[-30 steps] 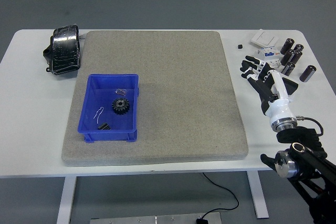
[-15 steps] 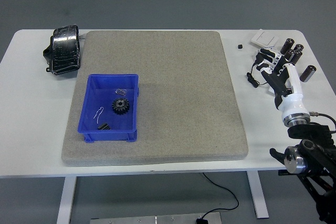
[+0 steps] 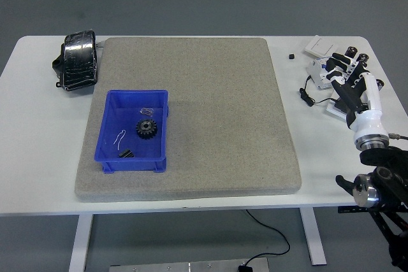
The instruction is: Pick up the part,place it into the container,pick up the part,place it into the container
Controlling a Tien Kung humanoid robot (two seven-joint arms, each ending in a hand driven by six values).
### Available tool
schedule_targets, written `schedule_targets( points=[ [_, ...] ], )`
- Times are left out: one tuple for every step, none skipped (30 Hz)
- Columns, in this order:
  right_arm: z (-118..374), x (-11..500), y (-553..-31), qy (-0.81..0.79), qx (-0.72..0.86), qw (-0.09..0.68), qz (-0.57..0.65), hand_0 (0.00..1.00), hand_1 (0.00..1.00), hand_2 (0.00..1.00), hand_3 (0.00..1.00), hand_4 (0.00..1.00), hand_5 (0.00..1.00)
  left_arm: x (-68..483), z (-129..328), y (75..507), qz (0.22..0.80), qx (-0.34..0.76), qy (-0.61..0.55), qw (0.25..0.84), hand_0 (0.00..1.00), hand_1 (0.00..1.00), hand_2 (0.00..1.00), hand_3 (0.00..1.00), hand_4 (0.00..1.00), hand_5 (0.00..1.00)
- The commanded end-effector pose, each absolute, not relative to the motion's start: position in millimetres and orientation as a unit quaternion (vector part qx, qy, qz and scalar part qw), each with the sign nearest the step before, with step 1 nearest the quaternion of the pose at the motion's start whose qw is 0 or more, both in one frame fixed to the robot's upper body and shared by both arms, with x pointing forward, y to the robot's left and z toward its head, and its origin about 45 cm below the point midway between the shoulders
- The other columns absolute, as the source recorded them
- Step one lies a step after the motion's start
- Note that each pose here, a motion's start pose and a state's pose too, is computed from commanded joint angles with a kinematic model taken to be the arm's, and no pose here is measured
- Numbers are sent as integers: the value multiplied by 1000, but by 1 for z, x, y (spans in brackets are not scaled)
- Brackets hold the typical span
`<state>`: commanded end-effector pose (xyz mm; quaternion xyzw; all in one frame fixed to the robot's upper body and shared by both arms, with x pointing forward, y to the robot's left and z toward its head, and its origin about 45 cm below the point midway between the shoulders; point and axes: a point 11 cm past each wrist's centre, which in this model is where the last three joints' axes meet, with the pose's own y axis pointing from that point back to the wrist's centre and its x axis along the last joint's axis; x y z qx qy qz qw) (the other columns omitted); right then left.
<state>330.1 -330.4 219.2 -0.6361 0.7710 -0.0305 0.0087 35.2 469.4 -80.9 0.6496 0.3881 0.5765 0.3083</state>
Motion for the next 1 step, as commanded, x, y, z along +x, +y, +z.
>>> schedule_targets(
  points=[
    [220, 330, -332, 772, -635, 10, -32, 760, 728, 737, 695, 728, 380, 36, -81, 469, 577, 649, 388, 309, 664, 641, 618, 590, 736, 536]
  ],
)
